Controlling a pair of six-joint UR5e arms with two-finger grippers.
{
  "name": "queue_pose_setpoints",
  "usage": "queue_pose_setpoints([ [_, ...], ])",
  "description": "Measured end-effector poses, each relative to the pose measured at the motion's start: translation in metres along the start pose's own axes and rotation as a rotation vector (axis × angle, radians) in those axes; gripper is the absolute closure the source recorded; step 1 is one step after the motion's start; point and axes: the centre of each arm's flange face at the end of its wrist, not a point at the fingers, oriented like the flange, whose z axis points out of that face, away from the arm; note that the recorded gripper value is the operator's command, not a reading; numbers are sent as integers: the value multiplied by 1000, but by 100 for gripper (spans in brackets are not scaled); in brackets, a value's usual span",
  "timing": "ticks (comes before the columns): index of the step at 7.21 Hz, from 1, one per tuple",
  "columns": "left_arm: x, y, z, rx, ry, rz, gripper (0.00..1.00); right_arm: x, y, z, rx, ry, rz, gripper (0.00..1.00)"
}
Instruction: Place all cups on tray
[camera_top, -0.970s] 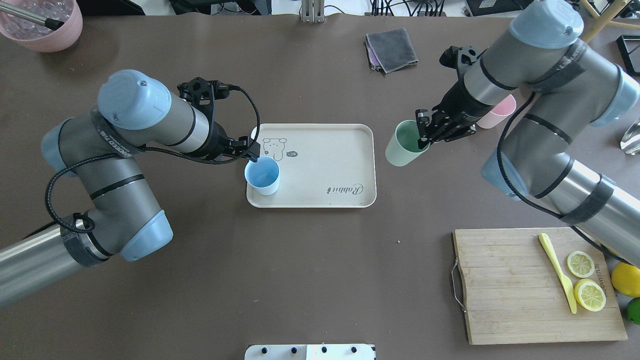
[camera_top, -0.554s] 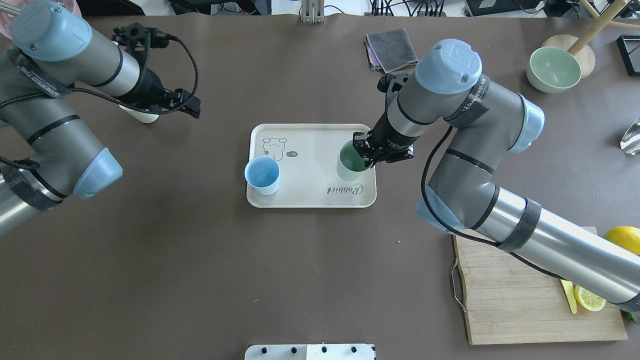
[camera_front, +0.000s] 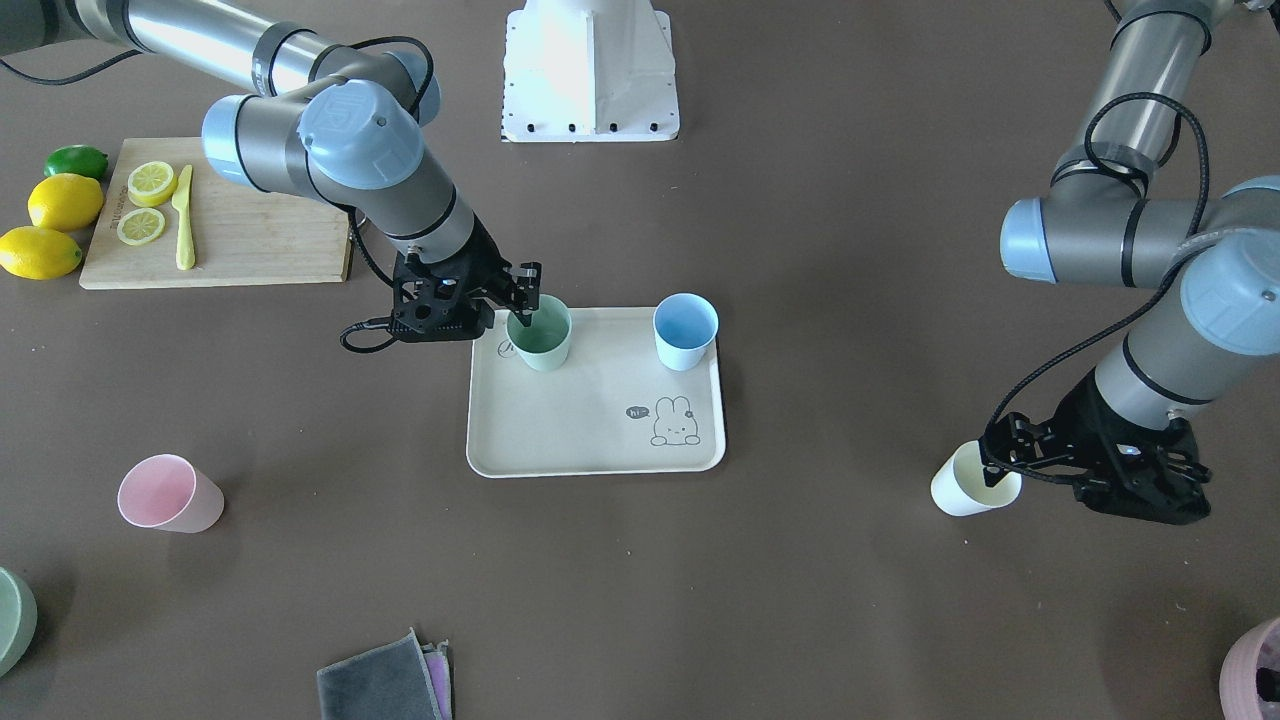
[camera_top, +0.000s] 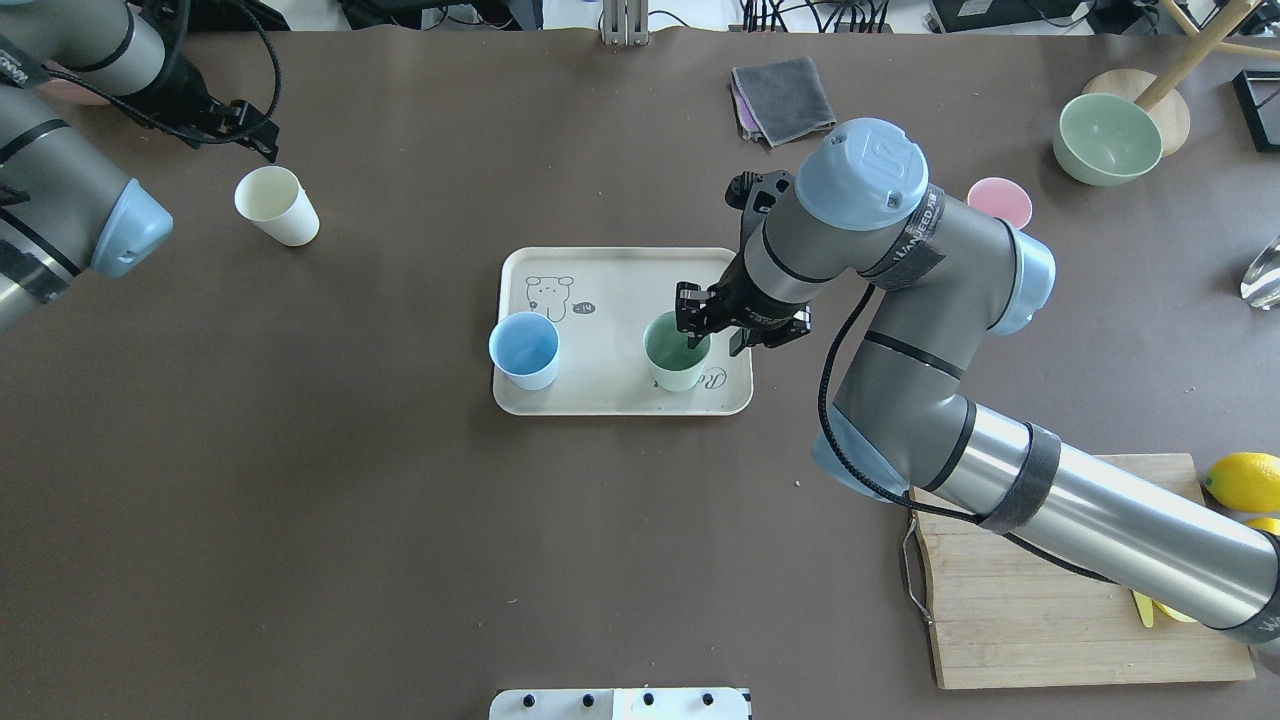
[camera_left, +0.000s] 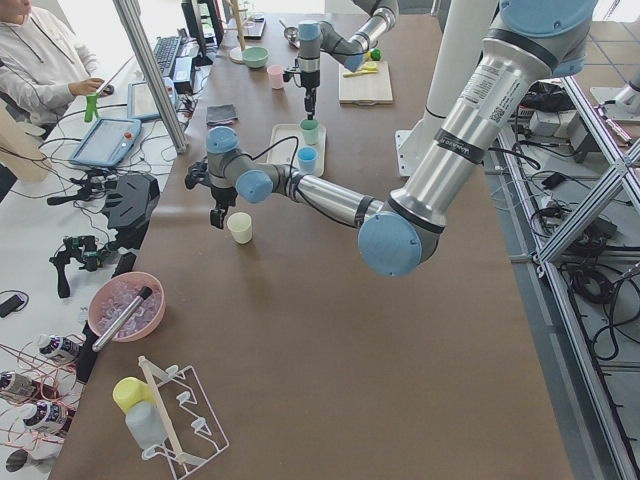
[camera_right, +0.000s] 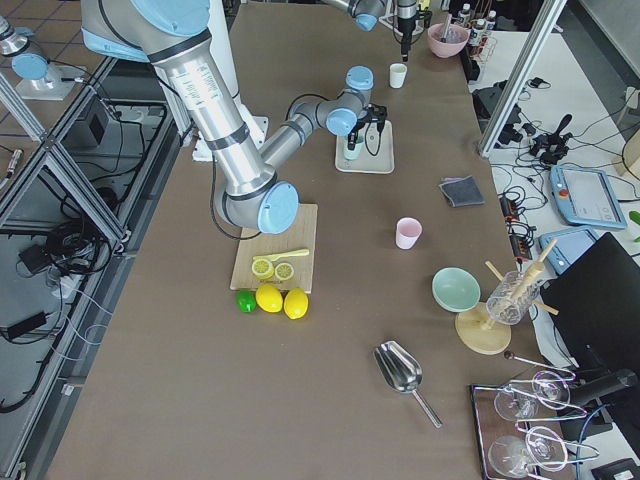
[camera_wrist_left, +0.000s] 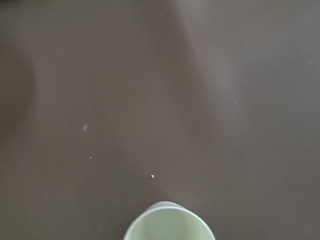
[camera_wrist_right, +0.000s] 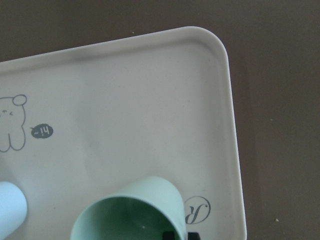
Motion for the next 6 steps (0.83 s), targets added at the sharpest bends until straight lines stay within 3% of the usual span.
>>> queue_pose_setpoints([
  [2, -14, 13, 17, -10, 8, 20, 9, 31, -35, -40, -3, -28, 32, 0],
  [3, -12, 23, 30, -20, 13, 33, 37, 65, -55, -69, -11, -43, 31, 0],
  [4, -9, 29, 40, -29, 17, 40, 78, 108, -72, -95, -9, -46, 4, 0],
  [5, -8, 32, 46, -36, 16, 41, 100, 150, -90, -112, 5, -31, -25, 0],
  [6, -7, 33, 50, -41, 15, 33, 100, 190, -113, -117, 21, 4, -53, 1],
])
